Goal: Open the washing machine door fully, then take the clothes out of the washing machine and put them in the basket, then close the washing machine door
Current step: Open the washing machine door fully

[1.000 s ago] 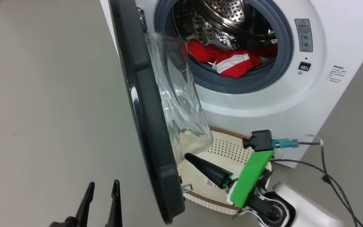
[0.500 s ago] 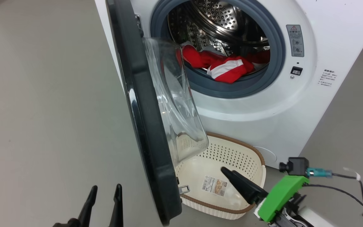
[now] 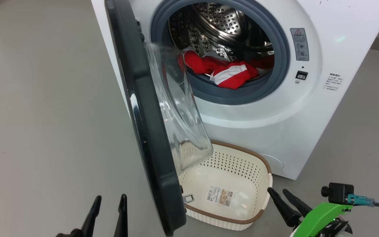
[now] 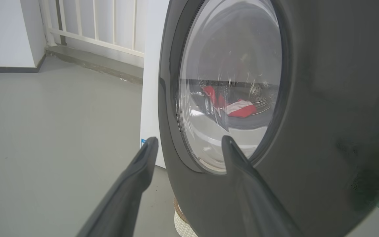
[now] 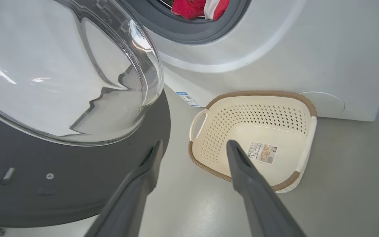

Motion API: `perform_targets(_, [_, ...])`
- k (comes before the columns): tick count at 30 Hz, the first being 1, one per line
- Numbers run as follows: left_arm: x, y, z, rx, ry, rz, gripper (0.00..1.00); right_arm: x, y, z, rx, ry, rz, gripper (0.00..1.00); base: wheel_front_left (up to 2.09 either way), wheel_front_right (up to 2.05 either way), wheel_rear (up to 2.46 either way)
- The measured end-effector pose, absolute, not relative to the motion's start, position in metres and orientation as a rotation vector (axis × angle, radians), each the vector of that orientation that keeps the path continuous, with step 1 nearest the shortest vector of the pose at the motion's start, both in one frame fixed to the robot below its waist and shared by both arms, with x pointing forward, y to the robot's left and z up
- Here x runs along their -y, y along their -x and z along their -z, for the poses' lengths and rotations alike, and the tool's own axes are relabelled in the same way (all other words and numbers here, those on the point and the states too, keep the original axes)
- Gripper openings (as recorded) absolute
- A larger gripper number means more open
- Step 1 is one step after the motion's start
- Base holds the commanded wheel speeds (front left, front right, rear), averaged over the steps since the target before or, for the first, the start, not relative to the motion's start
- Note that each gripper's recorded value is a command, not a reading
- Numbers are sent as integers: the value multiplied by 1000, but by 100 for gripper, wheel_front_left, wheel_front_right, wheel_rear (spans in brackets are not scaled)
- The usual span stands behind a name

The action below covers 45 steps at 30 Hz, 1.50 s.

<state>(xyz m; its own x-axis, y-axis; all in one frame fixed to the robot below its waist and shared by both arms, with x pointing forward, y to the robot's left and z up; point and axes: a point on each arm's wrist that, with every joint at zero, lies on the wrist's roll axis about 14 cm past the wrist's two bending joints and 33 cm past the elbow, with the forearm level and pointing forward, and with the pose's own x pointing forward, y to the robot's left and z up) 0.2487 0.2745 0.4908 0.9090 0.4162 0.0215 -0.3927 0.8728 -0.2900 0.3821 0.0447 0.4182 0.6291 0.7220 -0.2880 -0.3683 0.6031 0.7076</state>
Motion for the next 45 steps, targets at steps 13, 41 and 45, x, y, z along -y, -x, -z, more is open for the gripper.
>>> perform_targets(13, [-274,-251,-489,78,285,-417,100,-35,-402,-430,-416,-386,-727,100,0,0,0])
perform_targets(41, [-276,-250,-491,85,281,-419,100,13,-396,-476,-78,-245,-555,100,0,0,0])
perform_targets(45, [-276,-249,-491,87,281,-419,100,18,-393,-469,-98,-246,-538,100,0,0,0])
